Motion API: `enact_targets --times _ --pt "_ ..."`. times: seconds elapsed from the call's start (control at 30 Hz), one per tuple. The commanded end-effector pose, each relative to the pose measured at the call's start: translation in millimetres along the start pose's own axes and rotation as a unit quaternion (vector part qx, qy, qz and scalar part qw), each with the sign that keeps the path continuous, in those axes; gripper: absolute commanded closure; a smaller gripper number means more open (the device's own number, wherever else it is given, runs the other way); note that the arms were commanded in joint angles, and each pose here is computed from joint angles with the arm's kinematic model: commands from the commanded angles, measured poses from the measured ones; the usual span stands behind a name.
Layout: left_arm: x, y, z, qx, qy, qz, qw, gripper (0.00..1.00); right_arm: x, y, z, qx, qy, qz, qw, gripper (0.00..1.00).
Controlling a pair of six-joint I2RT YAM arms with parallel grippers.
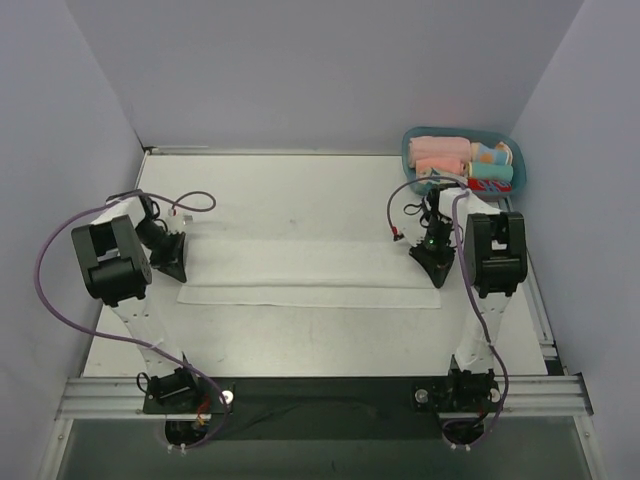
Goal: Roll the towels
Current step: Fold the towel
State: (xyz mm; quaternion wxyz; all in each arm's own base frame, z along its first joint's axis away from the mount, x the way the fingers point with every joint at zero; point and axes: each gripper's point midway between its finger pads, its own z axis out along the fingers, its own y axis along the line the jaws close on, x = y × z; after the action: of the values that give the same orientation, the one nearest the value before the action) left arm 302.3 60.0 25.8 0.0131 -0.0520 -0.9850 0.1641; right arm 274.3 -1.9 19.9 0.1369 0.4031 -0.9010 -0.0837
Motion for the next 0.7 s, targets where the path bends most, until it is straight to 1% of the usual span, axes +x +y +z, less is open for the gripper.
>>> enact_targets --times 0.0,0.13,0.23,0.47,0.57,0.6,0.67 --pt "-6 16 12 -0.028 -0.004 -0.025 0.999 1.0 9 5 1 0.002 0.039 0.015 0.999 1.0" --pt "-10 21 16 -0.034 -0.007 -0.031 0.999 1.0 12 -4 4 0.02 0.054 0.015 0.998 1.0" --pt "-12 21 13 -0.037 -0.012 -0.028 0.999 1.0 10 -10 0 0.032 0.052 0.017 0.998 1.0" --pt "-23 5 -25 -0.024 -0.047 -0.02 0.998 1.0 10 -24 -23 0.062 0.034 0.016 0.997 1.0" --pt "-19 -4 -42 -0.021 -0.058 -0.005 0.998 1.0 12 -19 -38 0.064 0.022 0.014 0.998 1.0" --pt "-15 -9 -47 -0.015 -0.053 -0.002 0.998 1.0 12 -15 -45 0.067 0.014 0.013 0.998 1.0" --pt "-10 -13 -59 -0.018 -0.061 0.006 0.998 1.0 19 -9 -47 0.064 0.015 0.012 0.998 1.0"
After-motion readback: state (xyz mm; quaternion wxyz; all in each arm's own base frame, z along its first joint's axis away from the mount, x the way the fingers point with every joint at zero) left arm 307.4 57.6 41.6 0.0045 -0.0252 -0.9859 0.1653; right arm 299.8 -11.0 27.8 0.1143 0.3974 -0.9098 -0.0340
